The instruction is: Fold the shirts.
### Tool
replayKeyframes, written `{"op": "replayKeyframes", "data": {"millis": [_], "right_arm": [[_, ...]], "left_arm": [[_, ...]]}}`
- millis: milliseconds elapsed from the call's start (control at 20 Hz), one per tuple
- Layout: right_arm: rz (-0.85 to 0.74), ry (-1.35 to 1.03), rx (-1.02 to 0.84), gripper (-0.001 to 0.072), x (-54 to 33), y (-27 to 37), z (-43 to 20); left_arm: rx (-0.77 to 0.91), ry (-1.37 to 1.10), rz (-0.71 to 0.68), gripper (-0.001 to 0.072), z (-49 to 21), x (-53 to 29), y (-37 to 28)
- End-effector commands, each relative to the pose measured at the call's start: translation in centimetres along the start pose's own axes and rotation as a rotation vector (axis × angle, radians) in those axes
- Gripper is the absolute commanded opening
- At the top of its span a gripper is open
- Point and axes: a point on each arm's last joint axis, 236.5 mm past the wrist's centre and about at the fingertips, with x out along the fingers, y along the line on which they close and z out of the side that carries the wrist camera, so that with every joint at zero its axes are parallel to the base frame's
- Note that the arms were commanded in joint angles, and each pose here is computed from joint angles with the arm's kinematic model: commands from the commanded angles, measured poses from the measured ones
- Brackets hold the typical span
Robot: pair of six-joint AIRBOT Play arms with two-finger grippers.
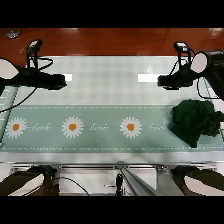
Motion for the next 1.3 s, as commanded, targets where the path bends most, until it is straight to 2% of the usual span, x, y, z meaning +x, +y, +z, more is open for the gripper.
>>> {"op": "replayKeyframes", "data": {"millis": [0,150,200,250,300,450,600,650,700,750,950,1100,1250], "right_arm": [[0.004,-0.026,-0.001,0.0027,0.0,0.1,0.6],[0.004,-0.156,-0.008,0.0029,-0.3,0.1,3.7],[-0.026,-0.18,-0.025,0.0082,-0.4,-0.6,4.3],[-0.074,-0.193,-0.031,0.0378,-0.5,-1.7,4.6],[-0.139,-0.188,-0.037,0.0626,-0.6,-3.2,4.5],[-0.343,-0.096,-0.033,0.0626,-2.2,-8.7,2.4],[-0.445,-0.09,0.079,0.0626,-6.4,-14.4,0.9],[-0.465,-0.116,0.151,0.0626,-8.3,-16.5,0.4],[-0.487,-0.146,0.222,0.0626,-10.0,-18.7,-0.3],[-0.513,-0.172,0.301,0.0626,-11.6,-21.0,-1.5],[-0.576,-0.134,0.589,0.0625,-10.9,-27.9,-10.9],[-0.451,-0.004,0.761,0.0625,-4.1,-27.9,-17.6],[-0.3,0.067,0.794,0.0625,0.9,-26.8,-18.6]], "left_arm": [[-0.002,-0.002,0.0,0.0025,0.0,0.0,0.0],[-0.003,-0.079,0.007,0.0025,1.9,0.0,0.2],[-0.004,-0.1,0.011,0.0025,2.4,0.0,0.3],[-0.002,-0.123,0.016,0.0026,3.0,0.2,0.6],[-0.003,-0.129,0.021,0.0026,3.2,0.6,0.8],[0.04,-0.067,0.027,0.0027,2.1,2.6,1.5],[0.033,0.026,0.033,0.0028,0.2,4.3,2.3],[0.046,0.044,0.04,0.0113,-0.2,4.6,2.8],[0.057,0.062,0.045,0.0446,-0.6,4.7,3.0],[0.07,0.077,0.077,0.0706,-0.9,4.7,3.8],[0.026,0.224,0.135,0.0705,-4.6,4.2,5.7],[-0.018,0.25,0.141,0.0704,-6.1,4.9,6.1],[-0.048,0.238,0.147,0.0704,-6.1,5.2,6.3]]}}
